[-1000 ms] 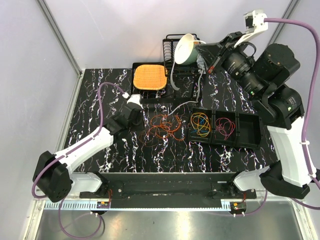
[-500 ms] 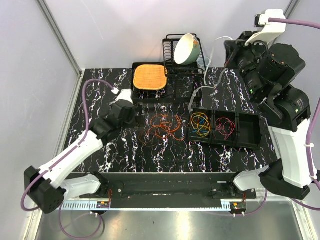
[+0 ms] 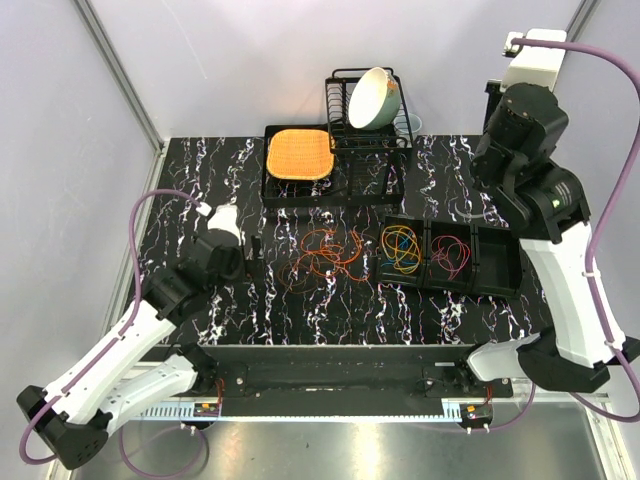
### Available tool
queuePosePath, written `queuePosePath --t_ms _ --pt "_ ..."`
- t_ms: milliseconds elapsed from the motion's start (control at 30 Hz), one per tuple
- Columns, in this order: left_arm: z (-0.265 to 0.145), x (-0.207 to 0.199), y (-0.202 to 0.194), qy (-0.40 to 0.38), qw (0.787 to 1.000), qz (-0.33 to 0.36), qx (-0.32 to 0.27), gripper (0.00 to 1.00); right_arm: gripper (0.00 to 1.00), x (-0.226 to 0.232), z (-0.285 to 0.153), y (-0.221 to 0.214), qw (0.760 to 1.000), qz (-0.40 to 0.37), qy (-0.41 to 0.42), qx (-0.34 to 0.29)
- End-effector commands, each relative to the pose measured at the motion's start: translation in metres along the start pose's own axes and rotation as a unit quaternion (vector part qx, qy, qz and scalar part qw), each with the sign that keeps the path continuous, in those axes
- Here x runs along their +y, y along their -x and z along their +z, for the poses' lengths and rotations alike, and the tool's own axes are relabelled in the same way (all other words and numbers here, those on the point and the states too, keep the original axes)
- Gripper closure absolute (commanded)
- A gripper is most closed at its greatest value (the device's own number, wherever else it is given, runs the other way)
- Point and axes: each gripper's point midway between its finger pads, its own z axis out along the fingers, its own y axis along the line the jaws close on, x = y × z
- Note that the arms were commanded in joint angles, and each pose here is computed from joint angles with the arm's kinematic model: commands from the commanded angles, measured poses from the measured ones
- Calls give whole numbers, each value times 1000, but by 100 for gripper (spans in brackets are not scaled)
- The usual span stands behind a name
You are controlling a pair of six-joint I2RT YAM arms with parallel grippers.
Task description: Untangle the cables
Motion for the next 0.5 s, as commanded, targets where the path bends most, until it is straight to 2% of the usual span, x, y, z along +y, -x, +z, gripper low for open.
queuePosePath --t_ms 0,200,467 --pt "-3 6 -5 6 1000 9 -5 1 100 -51 10 -7 993 -8 -121 10" --pt "1 3 -8 7 1000 20 0 1 100 -71 19 -32 986 -16 -165 30" --pt "1 -2 -11 5 999 35 1 1 100 -84 16 -35 983 -14 -181 33"
